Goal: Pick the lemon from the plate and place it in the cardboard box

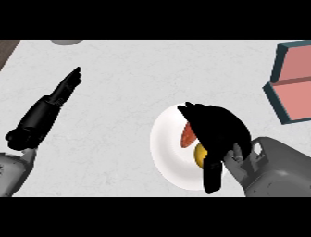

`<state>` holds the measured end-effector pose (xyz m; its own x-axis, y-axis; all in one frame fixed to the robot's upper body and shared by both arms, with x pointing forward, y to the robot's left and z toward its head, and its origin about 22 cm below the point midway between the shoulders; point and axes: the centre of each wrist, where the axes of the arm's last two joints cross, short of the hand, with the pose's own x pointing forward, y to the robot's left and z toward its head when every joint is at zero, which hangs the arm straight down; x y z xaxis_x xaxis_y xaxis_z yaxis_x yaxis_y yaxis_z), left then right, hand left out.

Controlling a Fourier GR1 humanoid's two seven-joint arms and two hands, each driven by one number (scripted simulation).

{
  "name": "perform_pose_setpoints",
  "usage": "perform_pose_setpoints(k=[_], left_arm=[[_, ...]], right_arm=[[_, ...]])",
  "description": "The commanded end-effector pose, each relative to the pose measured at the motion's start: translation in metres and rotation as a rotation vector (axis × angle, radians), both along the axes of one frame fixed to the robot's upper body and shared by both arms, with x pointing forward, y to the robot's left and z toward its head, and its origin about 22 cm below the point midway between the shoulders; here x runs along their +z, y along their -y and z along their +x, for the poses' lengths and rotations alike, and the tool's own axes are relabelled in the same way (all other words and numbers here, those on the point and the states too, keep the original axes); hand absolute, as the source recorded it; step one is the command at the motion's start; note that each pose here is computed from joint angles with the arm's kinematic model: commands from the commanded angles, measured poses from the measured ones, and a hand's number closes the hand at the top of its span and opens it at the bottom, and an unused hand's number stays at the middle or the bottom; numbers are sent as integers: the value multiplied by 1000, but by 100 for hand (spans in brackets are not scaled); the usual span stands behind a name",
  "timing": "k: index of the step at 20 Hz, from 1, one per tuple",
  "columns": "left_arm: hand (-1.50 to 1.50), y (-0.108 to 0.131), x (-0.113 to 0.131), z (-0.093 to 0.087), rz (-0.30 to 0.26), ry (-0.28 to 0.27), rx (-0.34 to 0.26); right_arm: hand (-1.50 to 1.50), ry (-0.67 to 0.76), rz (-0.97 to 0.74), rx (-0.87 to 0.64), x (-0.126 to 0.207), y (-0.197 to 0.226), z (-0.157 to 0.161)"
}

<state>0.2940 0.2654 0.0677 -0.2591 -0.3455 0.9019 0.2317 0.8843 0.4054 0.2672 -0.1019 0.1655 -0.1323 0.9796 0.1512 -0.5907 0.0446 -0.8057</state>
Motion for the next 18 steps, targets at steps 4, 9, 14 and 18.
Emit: perform_pose_setpoints(k=[4, 9, 14, 18], left_arm=[[0, -7, -3, 7, -1, -22, 26], [0, -12, -6, -6, 2, -14, 15], [0, -2, -2, -10, -18, -5, 14], [0, -11, 5, 11, -13, -5, 14]], right_arm=[[-150, 3, -232, -105, -23, -29, -6], [-150, 33, -217, -125, -30, -24, 2], [-150, -15, -285, -111, -50, -21, 8], [-150, -3, -310, -126, -52, -34, 12]])
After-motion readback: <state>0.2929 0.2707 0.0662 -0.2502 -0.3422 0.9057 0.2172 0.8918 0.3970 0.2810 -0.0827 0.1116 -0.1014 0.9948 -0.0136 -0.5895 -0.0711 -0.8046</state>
